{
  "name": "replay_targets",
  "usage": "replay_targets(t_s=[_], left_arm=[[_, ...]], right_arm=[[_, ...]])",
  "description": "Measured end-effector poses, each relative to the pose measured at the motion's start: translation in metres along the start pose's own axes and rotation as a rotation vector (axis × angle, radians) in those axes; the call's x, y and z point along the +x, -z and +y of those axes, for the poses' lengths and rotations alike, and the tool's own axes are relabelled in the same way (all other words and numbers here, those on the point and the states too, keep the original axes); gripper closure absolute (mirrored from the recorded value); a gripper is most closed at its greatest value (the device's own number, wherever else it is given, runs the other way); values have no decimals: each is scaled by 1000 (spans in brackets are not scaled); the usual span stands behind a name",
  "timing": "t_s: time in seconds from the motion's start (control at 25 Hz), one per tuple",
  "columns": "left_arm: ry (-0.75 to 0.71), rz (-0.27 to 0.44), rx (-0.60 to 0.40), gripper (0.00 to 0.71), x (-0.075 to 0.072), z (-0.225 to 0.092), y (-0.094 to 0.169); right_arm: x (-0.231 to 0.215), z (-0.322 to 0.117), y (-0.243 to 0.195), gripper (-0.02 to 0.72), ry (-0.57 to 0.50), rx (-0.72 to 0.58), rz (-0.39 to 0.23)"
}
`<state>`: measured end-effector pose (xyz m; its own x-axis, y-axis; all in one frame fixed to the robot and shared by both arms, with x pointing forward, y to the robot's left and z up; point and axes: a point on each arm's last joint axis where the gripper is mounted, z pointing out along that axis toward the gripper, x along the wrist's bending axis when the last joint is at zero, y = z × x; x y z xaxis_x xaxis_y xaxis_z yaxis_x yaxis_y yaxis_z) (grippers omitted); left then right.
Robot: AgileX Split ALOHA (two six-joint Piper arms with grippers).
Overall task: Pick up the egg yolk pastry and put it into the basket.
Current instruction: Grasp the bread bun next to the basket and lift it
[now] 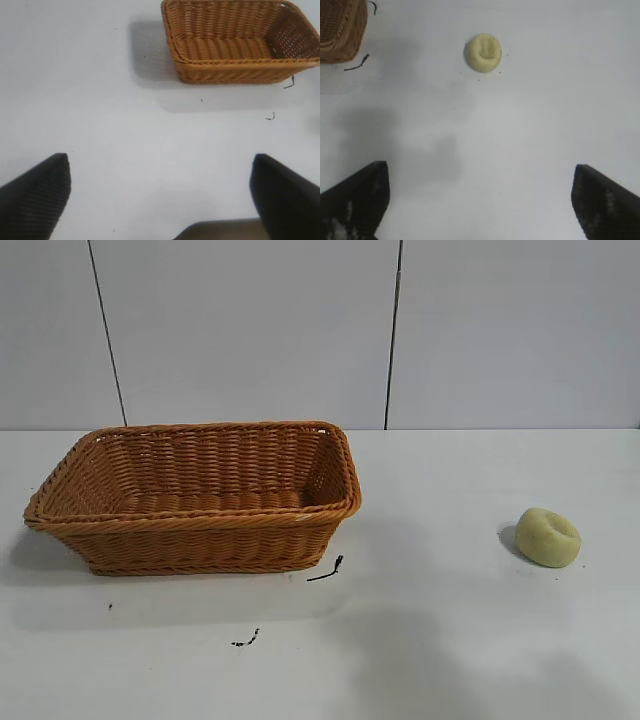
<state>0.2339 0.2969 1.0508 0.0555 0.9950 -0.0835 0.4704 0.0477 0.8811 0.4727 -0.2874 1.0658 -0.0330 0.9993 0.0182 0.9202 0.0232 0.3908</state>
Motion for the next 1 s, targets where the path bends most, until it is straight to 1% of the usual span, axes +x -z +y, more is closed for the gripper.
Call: replay_targets(t_s=[0.12,0.28,0.36,0.44,0.52,0.6,0.68,0.84,1.0], left_arm=[[0,0,0,15,0,0,0],[0,0,0,15,0,0,0],[0,0,0,15,0,0,0],[0,0,0,15,0,0,0],[0,0,0,15,0,0,0],[0,0,0,15,0,0,0],[0,0,0,15,0,0,0],[0,0,0,15,0,0,0],[0,0,0,15,0,0,0]], right_arm=[[0,30,-29,15,42,45,3],[9,61,-61,15,78,80,27],[16,73,-75,15,88,79,38],[19,82,-90,15,76,82,40],[19,87,-107,15,52,100,28],[17,89,-121,15,44,122,2],[16,89,-137,15,45,142,-12],[15,85,-166,15,45,178,-20],[15,83,-188,15,47,187,-19]])
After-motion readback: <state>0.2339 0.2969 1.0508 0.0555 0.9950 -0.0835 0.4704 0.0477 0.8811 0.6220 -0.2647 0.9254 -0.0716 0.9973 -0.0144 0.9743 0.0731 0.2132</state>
